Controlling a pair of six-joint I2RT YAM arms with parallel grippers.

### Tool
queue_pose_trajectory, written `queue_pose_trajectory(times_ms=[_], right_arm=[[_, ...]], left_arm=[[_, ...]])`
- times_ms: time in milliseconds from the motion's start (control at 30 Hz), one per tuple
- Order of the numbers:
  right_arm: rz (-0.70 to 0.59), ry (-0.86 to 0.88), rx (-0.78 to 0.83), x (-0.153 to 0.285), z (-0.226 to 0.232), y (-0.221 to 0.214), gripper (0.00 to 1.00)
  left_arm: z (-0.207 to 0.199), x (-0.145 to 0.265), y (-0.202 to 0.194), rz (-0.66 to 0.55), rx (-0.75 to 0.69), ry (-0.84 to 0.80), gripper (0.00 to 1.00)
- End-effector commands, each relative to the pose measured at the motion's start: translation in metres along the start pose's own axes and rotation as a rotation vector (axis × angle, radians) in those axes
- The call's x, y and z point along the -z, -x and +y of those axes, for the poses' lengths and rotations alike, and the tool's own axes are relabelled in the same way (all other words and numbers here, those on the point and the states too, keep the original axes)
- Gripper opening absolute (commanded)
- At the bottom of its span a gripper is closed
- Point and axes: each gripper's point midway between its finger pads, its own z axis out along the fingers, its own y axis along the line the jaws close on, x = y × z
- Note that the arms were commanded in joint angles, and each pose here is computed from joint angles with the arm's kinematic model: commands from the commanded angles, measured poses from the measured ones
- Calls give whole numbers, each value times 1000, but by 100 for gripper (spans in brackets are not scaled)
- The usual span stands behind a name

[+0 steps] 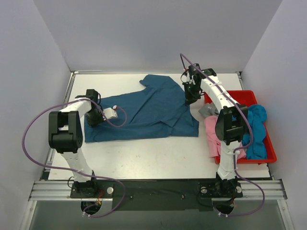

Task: Fold and stack the t-shirts
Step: Fold the flattened tshirt in 1/3 of the way

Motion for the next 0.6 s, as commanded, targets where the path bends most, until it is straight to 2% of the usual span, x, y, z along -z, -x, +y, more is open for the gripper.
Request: queue_pose_trajectory(times_ms=[0,233,367,567], right_arm=[[-66,8,-38,18,-6,14,0],[-111,20,-62,20,-12,28,0],[-104,41,-53,11,-10,32,0],[-71,51,-35,-3,-9,29,0]], left_arm=[[7,27,-6,4,102,71,0],[-6,26,-25,66,153,87,0],[8,20,-33,109,174,154,0],[25,19,-25,94,217,175,0]])
